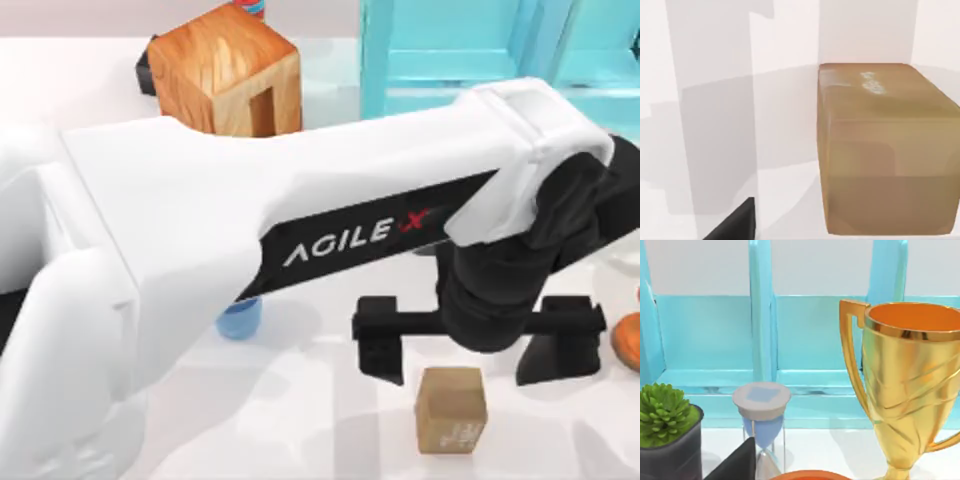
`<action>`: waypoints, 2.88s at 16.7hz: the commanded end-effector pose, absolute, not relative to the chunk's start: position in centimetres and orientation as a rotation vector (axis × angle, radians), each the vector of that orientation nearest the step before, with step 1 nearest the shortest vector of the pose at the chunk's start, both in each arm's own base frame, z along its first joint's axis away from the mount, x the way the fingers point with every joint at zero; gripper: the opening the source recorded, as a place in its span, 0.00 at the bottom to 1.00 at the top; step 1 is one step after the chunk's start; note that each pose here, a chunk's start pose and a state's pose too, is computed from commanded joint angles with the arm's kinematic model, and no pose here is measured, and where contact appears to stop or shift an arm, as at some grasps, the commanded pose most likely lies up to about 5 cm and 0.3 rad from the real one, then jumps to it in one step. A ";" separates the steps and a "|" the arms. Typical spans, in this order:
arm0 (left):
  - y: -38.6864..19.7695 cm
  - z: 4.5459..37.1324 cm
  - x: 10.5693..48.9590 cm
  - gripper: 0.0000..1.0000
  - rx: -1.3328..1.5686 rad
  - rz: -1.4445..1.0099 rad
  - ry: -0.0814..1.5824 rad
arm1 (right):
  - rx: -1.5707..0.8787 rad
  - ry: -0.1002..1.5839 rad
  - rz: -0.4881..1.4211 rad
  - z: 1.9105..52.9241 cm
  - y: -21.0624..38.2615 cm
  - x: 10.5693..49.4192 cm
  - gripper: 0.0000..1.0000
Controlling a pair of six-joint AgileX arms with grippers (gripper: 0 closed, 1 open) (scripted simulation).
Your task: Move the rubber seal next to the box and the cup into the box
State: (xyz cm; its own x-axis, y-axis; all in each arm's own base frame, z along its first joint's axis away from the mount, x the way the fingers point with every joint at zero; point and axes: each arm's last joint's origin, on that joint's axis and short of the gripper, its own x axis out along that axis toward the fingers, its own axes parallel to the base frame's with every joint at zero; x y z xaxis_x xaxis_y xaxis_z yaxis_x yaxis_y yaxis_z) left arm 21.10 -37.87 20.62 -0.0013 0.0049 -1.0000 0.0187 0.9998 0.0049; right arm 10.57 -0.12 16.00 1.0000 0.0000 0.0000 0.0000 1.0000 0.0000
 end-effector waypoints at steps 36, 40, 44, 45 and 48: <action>-37.3 13.5 21.4 0.00 0.022 -0.002 1.575 | 0.000 0.000 0.000 16.0 -0.1 10.6 1.00; -33.8 17.4 21.7 0.00 0.026 -0.003 1.577 | 0.000 0.000 0.000 16.0 -0.1 10.6 1.00; -29.6 22.6 21.1 0.00 0.004 -0.034 1.555 | 0.000 0.000 0.000 16.0 -0.1 10.6 1.00; -28.7 23.0 21.1 0.00 0.013 -0.026 1.562 | 0.000 0.000 0.000 16.0 -0.1 10.6 1.00; -27.9 23.2 21.2 0.00 0.018 -0.014 1.571 | 0.000 0.000 0.000 16.0 -0.1 10.6 1.00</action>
State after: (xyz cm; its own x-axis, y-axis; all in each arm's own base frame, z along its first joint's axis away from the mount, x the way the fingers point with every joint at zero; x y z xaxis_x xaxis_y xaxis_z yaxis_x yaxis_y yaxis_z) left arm 21.21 -27.91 23.17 -0.0006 0.0026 -1.0000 0.0201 0.9998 0.0026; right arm 10.57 -0.12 16.00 1.0000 0.0000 0.0000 0.0000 1.0000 0.0000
